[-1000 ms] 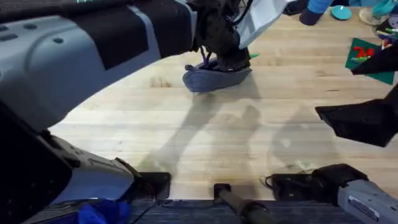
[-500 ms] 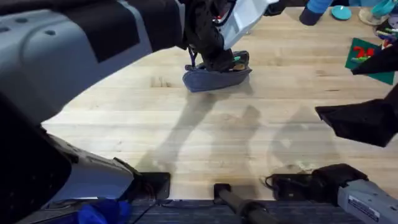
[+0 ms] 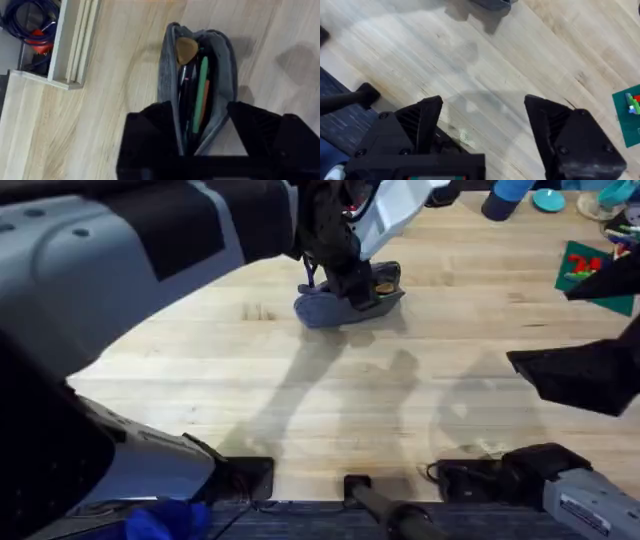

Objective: Unzip the bag, pick up the pens from the table one at a time and place them inside, then zip the bag closed.

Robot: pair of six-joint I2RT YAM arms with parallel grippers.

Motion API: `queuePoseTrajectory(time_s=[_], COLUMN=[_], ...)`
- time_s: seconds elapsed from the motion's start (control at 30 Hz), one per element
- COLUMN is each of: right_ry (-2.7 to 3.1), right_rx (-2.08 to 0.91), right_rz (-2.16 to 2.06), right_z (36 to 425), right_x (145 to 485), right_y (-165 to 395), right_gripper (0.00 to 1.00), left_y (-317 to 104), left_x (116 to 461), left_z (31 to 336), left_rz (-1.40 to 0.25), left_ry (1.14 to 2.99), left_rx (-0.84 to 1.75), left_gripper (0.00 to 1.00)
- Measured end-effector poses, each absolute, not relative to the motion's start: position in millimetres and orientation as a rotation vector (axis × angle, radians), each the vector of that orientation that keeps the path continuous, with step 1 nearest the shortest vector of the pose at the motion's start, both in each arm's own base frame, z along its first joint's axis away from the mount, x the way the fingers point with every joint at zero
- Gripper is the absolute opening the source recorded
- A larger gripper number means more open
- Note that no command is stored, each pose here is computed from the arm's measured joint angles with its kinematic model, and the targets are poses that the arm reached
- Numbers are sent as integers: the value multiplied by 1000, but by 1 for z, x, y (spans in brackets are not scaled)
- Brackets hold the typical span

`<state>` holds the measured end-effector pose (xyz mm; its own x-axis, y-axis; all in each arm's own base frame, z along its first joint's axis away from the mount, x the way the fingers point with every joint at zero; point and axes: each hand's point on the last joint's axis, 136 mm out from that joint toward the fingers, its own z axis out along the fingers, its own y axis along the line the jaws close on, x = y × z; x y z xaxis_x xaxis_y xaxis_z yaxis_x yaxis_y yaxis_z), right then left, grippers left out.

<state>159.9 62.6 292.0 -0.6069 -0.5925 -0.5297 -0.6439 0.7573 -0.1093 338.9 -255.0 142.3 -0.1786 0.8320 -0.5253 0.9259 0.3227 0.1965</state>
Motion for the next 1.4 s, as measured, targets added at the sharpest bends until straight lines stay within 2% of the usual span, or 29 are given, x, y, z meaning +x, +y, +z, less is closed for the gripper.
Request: queuePoseTrajectory(time_s=[0.17, 0.27, 1.17, 1.4], right_ry=[2402, 2403, 2403, 2403], right_rx=[-927, -927, -927, -927], right_rz=[124, 124, 124, 124], right_z=[292, 292, 292, 292], right_x=[160, 160, 160, 160], right_y=[63, 63, 63, 63], right_gripper=[998, 998, 998, 998], left_y=[-255, -254, -252, -257], left_x=[339, 339, 337, 343], left_z=[142, 142, 140, 148], left_rz=[-222, -217, -215, -242], left_ry=[2044, 2044, 2058, 2078], left_rx=[1544, 1544, 1549, 1456], left_gripper=[934, 992, 995, 995])
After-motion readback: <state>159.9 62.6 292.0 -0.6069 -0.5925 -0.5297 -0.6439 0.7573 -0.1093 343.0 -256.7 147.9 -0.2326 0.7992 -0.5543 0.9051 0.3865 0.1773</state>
